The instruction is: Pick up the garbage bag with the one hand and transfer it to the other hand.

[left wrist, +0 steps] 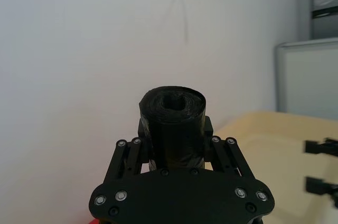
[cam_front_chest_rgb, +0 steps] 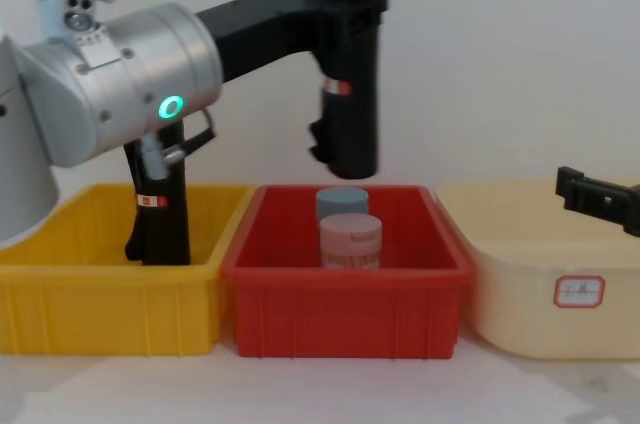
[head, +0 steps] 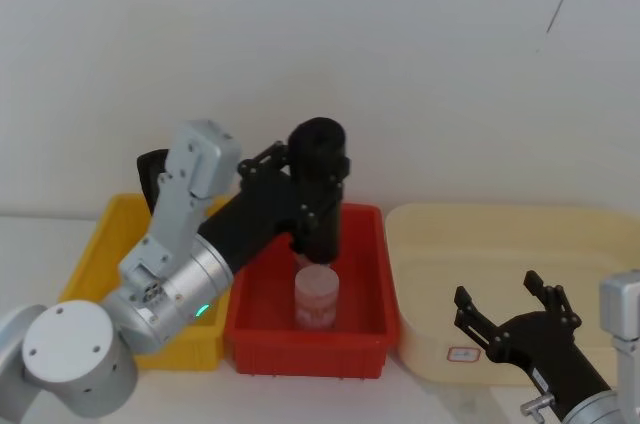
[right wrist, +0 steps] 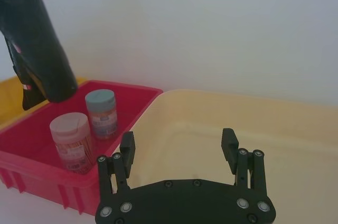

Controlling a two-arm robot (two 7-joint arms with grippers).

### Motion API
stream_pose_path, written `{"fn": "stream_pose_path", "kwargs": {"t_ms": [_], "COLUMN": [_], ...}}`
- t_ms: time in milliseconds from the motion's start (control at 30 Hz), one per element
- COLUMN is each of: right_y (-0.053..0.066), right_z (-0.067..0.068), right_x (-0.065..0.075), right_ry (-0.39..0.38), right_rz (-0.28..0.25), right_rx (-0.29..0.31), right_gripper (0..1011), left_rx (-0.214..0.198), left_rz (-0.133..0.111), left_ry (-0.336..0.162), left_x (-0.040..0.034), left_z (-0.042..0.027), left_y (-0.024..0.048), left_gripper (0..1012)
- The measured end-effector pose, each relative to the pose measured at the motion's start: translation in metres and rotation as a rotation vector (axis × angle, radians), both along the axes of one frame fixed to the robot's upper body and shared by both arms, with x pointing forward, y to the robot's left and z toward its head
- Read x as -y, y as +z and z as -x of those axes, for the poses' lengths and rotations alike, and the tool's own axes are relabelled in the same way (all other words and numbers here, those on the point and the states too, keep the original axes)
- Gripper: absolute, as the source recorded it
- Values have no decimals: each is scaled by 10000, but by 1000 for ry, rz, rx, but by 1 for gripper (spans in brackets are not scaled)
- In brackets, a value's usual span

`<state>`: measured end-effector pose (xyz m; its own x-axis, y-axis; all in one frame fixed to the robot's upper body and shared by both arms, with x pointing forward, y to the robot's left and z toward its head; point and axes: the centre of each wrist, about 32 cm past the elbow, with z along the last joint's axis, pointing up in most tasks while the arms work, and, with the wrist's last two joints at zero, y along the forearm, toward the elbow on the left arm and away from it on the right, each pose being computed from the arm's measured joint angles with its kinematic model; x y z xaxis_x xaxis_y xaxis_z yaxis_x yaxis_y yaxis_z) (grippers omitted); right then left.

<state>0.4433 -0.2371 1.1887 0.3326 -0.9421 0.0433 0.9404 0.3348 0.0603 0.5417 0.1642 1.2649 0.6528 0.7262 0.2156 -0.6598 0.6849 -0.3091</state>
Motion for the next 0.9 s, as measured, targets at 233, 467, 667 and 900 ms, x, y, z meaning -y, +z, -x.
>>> {"fn": "stream_pose_path", "kwargs": {"t_ms": [233,467,667,900], "right_y": [0,0,0,0], "right_z": [0,0,0,0], "right_x": [0,0,0,0], "right_ry": [0,0,0,0], "right_rz": [0,0,0,0], "right_rx": [0,0,0,0], "right_gripper": [1000,1000,1000,1000], "left_rx": [-8,-26,-43,-57], "left_rz": [25,61,90,122], "left_ry": [-111,-220,-274,-278], "left_x": [153,311,398,429], "left_z": [-51,-117,-148,-142], "left_y": [16,19,5,-23], "left_gripper": [523,523,523,523]}}
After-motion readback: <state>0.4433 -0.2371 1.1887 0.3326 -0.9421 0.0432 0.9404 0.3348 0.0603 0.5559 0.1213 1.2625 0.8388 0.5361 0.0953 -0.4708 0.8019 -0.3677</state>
